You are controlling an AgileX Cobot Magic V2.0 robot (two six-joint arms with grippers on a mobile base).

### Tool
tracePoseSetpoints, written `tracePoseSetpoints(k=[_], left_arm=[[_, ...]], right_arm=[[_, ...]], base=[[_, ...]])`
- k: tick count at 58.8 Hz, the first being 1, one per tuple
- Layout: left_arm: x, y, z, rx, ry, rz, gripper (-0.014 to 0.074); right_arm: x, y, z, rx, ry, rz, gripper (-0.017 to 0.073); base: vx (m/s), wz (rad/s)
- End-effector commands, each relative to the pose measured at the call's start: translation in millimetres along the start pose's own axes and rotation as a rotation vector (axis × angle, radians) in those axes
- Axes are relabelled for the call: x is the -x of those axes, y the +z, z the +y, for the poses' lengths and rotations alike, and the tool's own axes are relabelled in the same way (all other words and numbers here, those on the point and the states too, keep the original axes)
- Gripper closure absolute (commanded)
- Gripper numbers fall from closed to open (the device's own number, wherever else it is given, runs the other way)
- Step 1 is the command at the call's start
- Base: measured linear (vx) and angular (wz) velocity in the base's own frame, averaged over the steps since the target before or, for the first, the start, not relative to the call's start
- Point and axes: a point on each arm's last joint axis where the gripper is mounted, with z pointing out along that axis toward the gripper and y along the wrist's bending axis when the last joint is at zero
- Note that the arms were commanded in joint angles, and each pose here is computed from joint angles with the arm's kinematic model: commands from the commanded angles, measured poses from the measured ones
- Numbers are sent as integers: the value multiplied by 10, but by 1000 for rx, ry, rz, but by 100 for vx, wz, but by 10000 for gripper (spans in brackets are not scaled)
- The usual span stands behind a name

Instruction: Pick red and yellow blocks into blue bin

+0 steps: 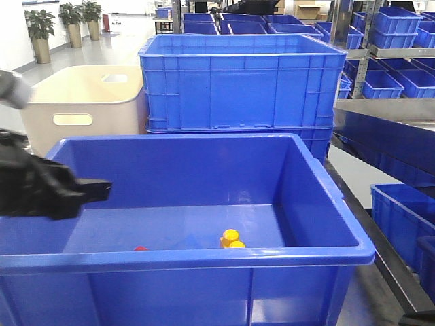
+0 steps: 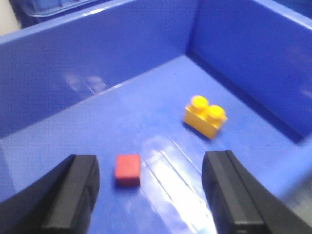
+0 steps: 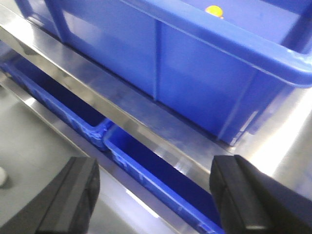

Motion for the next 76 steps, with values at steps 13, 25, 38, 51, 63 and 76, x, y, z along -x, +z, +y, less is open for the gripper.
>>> tracePoseSetpoints(k=[13,25,38,51,63,76], left_arm=[[-380,-666,-256,-45,-34,-103,56],[-1000,-895,-390,-53,-23,-54,56],[-1518,-969,-338,87,-154,27,56],[-1771,-863,-238,199,-194,81,98],[-1776,-840,-235,198,-194,65,312],[-1752,-839,-231,199,-191,39,517]], right_arm=[[61,-72,-122,-141,65,-32,44],[-122,42,-204,-226,185,47,82],[-330,206,-232,-253,205,104,132],[-368,254,-234,-250,172,98,228],[-351,256,-233,-247,162,80,426],[-352,256,-234,-248,162,81,575]], base=[[0,0],[0,0],[0,0],[0,0],[0,0],[0,0]])
